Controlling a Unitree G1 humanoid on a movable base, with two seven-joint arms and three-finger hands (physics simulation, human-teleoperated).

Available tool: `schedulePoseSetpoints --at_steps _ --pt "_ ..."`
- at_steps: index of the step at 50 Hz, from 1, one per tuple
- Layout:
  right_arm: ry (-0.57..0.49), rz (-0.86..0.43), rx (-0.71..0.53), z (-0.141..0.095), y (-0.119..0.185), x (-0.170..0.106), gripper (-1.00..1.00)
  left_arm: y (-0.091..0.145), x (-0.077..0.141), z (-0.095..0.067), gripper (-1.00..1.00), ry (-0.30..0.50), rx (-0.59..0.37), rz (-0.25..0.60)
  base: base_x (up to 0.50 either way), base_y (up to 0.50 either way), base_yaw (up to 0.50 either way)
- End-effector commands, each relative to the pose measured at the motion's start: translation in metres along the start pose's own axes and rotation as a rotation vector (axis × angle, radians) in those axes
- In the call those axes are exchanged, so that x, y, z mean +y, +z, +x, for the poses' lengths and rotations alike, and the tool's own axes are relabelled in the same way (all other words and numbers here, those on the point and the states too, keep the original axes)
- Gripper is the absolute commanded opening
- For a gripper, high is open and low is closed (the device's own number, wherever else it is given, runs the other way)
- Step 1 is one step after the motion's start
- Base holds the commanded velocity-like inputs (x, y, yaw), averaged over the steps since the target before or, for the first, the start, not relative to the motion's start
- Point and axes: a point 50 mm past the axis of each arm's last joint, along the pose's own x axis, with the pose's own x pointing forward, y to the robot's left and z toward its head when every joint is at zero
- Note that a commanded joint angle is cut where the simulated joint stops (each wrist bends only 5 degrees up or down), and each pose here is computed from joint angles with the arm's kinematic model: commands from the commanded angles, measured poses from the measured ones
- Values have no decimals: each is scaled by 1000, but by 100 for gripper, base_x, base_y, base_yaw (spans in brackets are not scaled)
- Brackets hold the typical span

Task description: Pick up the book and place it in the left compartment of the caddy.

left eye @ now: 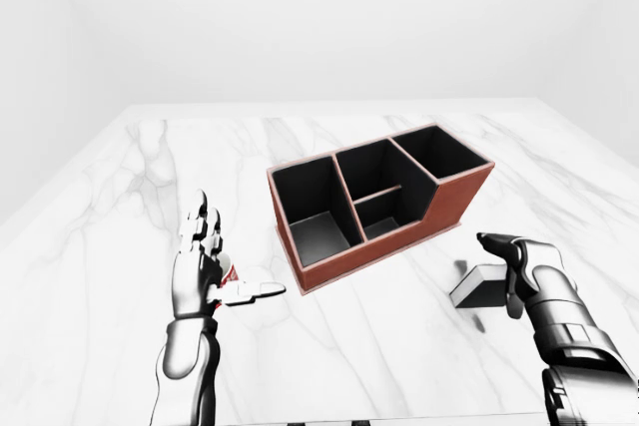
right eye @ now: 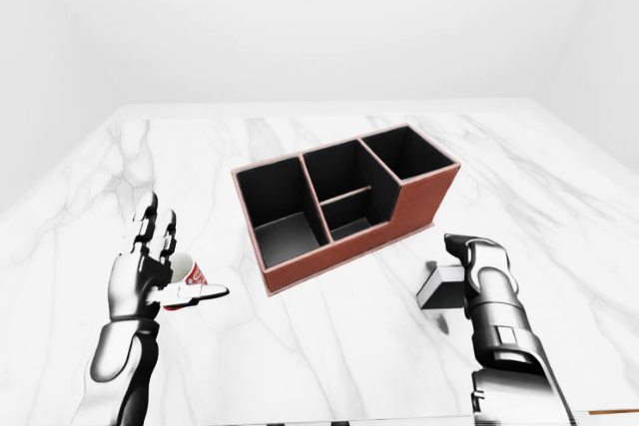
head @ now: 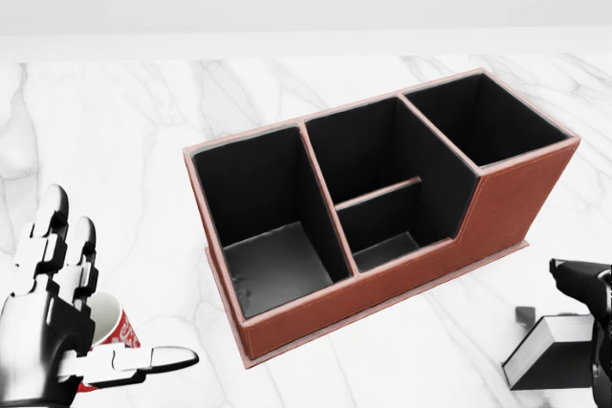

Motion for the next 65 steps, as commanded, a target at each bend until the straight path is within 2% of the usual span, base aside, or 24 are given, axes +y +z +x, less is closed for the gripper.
schedulePoseSetpoints --at_steps 1,5,6,7,8,34,41,50,65 --pt "56 -10 12 12 3 4 100 -1 0 -2 100 0 1 0 0 0 0" --pt "68 -23 14 13 3 7 100 -1 0 -3 100 0 1 1 0 0 0" --pt "68 -25 14 13 3 7 54 -1 0 -3 100 0 1 1 0 0 0" --pt "68 -24 15 13 3 7 -73 -1 0 -3 100 0 0 1 0 0 0" --pt "69 -23 16 13 3 7 -100 -1 0 -3 100 0 0 1 0 0 0" --pt "42 -21 -18 0 6 2 -100 -2 -1 -5 100 -3 1 5 0 0 0" --pt "-162 -19 -68 -28 13 -19 -100 -1 0 -4 100 -3 0 3 0 0 0" --pt "-336 -10 -100 -61 20 -26 -100 -1 0 -4 100 -2 0 2 0 0 0" --pt "-470 4 -107 -91 27 -23 -100 -1 0 -5 100 -2 -2 -1 0 0 0"
